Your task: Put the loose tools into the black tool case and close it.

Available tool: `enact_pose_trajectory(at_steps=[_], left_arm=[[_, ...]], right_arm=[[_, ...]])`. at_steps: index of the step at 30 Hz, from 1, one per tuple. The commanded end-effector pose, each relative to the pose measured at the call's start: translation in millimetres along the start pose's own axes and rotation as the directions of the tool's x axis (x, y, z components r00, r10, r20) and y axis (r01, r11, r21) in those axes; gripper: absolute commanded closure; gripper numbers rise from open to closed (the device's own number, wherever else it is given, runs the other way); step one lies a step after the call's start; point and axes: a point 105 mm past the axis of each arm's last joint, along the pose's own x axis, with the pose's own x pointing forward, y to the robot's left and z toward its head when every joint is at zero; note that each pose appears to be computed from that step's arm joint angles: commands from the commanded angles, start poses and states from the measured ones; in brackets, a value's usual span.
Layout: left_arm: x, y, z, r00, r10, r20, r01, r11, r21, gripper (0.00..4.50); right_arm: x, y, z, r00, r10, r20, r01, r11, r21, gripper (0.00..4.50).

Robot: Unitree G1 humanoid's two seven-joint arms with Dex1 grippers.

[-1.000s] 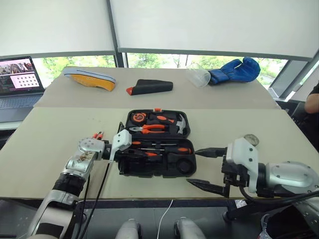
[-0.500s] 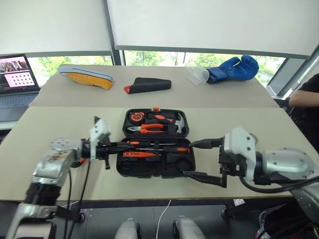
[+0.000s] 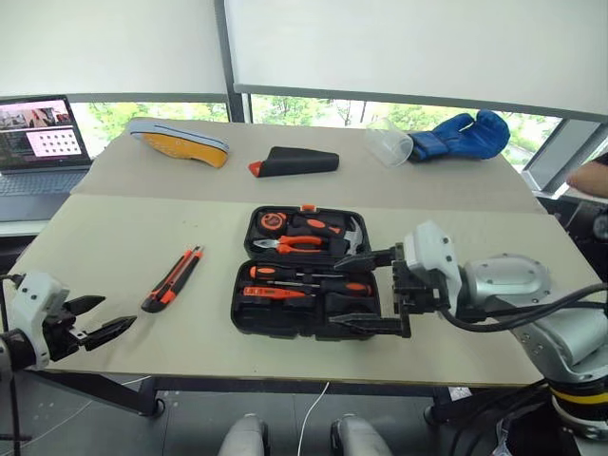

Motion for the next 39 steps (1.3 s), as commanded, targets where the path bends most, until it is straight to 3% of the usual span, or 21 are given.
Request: enact_pose_trajectory(at_steps=[1,6,12,15,19,21,22,25,28,29,33,36,39], left_arm=[[16,-4,23,1.0,-0.029,-0.007,0.03,0.996,0.085,0.07],[55,8,28,0.994,0.01,-0.106,0.001,0.994,0.108,0.07],[82,11,15,0.977,-0.004,-0.214,0.024,0.996,0.091,0.07],[85,16,5,0.969,0.001,-0.247,0.02,0.996,0.082,0.76],[80,20,3,0.975,-0.009,-0.221,0.027,0.997,0.078,2.12],[79,10,22,0.988,-0.097,-0.119,0.108,0.99,0.092,2.74],[76,-3,41,0.981,-0.19,-0.035,0.193,0.975,0.113,2.77],[64,-39,92,0.902,-0.414,0.125,0.391,0.904,0.175,2.79],[61,-60,113,0.854,-0.514,0.082,0.471,0.83,0.299,2.79],[62,-76,115,0.816,-0.578,0.015,0.533,0.762,0.368,2.79],[75,-130,104,0.638,-0.735,-0.229,0.739,0.501,0.45,2.79],[92,-149,93,0.568,-0.761,-0.312,0.787,0.391,0.478,2.79],[113,-163,85,0.547,-0.752,-0.367,0.797,0.335,0.502,2.79]], right_arm=[[-1,1,12,1.0,0.003,0.023,-0.001,0.998,-0.059,0.0],[0,3,12,1.0,-0.009,0.012,0.009,0.998,-0.07,0.0],[0,7,12,0.999,-0.035,0.002,0.035,0.996,-0.086,0.0],[-3,7,10,0.998,-0.065,-0.005,0.064,0.994,-0.091,0.0],[-6,6,8,0.995,-0.095,-0.014,0.094,0.991,-0.097,0.0],[-8,6,6,0.994,-0.108,-0.021,0.105,0.99,-0.095,0.0],[-10,6,4,0.993,-0.113,-0.028,0.11,0.99,-0.089,0.0],[-14,6,-2,0.99,-0.132,-0.049,0.127,0.988,-0.088,0.0],[-19,12,-7,0.99,-0.126,-0.065,0.122,0.991,-0.061,0.0],[-21,16,-10,0.989,-0.127,-0.078,0.123,0.991,-0.054,0.0],[-30,29,-19,0.984,-0.131,-0.125,0.124,0.991,-0.056,0.0],[-32,35,-24,0.982,-0.124,-0.145,0.118,0.992,-0.051,0.0],[-30,36,-26,0.978,-0.14,-0.157,0.132,0.989,-0.06,0.0]])
